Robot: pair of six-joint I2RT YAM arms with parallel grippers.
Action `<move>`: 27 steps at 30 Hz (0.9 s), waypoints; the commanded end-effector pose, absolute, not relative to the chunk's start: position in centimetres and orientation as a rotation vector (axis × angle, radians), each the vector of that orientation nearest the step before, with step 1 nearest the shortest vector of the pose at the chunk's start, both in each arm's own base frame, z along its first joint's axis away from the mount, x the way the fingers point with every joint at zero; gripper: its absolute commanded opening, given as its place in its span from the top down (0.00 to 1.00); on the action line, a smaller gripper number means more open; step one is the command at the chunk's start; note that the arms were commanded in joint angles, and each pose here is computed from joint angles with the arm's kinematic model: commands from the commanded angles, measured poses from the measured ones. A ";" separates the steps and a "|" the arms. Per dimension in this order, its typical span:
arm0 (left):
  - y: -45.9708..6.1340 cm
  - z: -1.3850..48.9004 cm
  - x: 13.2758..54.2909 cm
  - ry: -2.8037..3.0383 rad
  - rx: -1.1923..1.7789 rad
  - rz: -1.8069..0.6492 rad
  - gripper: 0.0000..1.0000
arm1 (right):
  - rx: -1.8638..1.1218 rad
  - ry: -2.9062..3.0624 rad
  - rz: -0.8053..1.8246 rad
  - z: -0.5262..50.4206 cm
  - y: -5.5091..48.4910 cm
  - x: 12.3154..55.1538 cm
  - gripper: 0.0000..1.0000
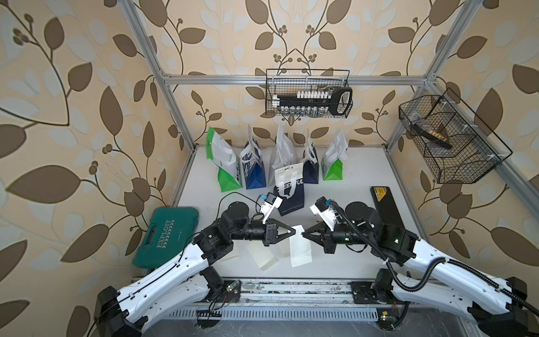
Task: Staple the receipts to the bags
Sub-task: Pick up the receipt from the center of the board.
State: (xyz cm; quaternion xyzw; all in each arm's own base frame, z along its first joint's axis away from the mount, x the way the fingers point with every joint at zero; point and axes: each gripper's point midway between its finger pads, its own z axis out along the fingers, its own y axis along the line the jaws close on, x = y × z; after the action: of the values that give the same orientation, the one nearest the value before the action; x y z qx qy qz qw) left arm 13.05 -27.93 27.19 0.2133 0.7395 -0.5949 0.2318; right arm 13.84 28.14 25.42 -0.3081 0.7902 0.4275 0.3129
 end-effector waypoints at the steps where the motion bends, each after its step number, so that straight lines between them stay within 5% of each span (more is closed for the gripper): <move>1: -27.9 29.5 12.8 1.934 0.626 -1.632 1.00 | -0.805 2.080 1.131 25.3 28.1 13.8 0.84; 4: -27.6 29.6 12.6 1.927 0.646 -1.613 1.00 | -0.818 2.062 1.130 25.4 27.9 13.6 0.49; 8: -27.2 30.3 11.5 1.879 0.735 -1.601 1.00 | -0.895 2.006 1.191 26.2 27.7 12.2 0.21; 12: -26.9 31.7 9.7 1.789 0.845 -1.659 1.00 | -0.991 1.933 1.374 27.4 28.6 10.0 0.14; 19: -27.1 32.8 8.1 1.721 0.932 -1.753 1.00 | -1.090 1.887 1.512 28.1 29.9 8.6 0.14; 27: -26.9 32.1 8.8 1.778 0.888 -1.692 1.00 | -1.079 1.789 1.552 30.7 30.0 8.5 0.49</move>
State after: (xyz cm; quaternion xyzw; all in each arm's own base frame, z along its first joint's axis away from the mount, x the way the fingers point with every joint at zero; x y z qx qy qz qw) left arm 9.21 -27.15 30.03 0.3086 0.6778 -0.6244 0.2355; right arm 8.97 30.11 28.47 -0.3869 0.6937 0.5555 0.2459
